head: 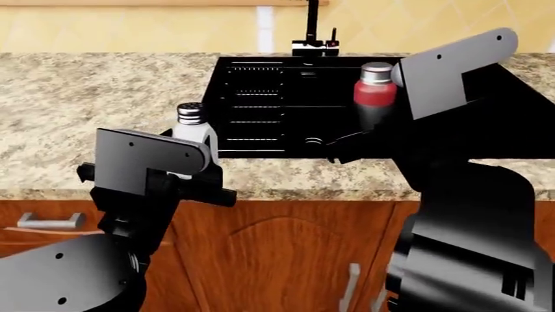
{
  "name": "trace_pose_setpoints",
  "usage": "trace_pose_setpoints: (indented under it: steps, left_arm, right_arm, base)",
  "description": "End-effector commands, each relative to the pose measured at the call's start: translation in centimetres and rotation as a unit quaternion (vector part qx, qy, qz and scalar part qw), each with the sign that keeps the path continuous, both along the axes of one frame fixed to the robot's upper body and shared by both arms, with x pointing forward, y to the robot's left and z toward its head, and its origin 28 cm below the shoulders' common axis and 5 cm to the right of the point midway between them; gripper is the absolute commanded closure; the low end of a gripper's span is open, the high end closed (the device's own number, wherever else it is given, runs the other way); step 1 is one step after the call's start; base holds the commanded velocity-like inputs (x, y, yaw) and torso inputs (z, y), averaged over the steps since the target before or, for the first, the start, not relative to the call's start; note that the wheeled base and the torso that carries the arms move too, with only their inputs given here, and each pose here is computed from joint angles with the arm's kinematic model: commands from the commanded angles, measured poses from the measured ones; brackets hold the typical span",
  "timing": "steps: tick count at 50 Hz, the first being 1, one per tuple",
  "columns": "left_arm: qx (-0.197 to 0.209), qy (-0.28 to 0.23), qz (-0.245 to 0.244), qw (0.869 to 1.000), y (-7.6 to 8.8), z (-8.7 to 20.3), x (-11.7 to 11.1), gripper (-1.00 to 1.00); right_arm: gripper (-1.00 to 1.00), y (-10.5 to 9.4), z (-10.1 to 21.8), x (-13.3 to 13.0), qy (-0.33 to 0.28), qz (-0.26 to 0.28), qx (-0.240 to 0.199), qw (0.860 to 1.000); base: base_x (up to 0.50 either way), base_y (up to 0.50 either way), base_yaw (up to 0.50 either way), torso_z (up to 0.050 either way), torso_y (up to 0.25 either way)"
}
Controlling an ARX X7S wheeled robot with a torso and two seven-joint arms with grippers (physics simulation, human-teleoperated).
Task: Pick and place the shaker into the drawer. Then close the cabinet.
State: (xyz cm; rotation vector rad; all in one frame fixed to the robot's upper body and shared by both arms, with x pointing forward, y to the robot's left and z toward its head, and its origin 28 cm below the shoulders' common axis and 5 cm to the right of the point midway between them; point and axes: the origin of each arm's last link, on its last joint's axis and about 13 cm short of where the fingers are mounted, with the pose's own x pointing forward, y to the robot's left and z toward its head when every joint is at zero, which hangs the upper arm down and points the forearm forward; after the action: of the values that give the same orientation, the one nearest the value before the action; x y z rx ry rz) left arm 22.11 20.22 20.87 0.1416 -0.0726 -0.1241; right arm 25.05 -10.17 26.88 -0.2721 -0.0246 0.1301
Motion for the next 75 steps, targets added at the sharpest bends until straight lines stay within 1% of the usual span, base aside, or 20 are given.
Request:
trace_pose_setpoints:
  steps: [1,16,49,59,68,75]
  left_arm:
    - [-0.004,-0.006,0.003,1.0,0.0,0.2,0.1,1.0]
    - [-0.001,-0.005,0.0,1.0,-0.1,0.1,0.0,1.0]
    - [0.0,-0.009,0.0,1.0,0.1,0.4,0.0,1.0]
    - [0.004,-0.017,0.004,1.0,0.3,1.0,0.0,1.0]
    - [0.012,-0.03,0.011,0.999,0.9,2.2,-0.1,1.0]
    - [0.016,-0.036,0.011,0.999,0.9,2.7,-0.2,1.0]
  right_arm:
    - [1.0,0.1,0.1,0.0,-0.003,0.002,-0.006,1.0]
    - [1.0,0.2,0.2,-0.2,-0.009,0.011,-0.02,1.0]
    - [1.0,0.3,0.4,-0.1,-0.012,0.006,-0.021,1.0]
    - [1.0,0.5,0.8,-0.2,-0.016,0.012,-0.024,1.0]
    - [1.0,0.8,1.4,0.0,-0.022,0.022,-0.028,0.999]
    - [1.0,0.9,1.6,0.0,-0.023,0.028,-0.03,0.999]
  base:
    - [-0.14,0.5,0.0,0.0,0.0]
    - [-0.14,0.5,0.0,0.0,0.0]
    - [-0.14,0.5,0.0,0.0,0.0]
    - [-0.14,0.5,0.0,0.0,0.0]
    - [-0.14,0.5,0.0,0.0,0.0]
    - [-0.14,0.5,0.0,0.0,0.0]
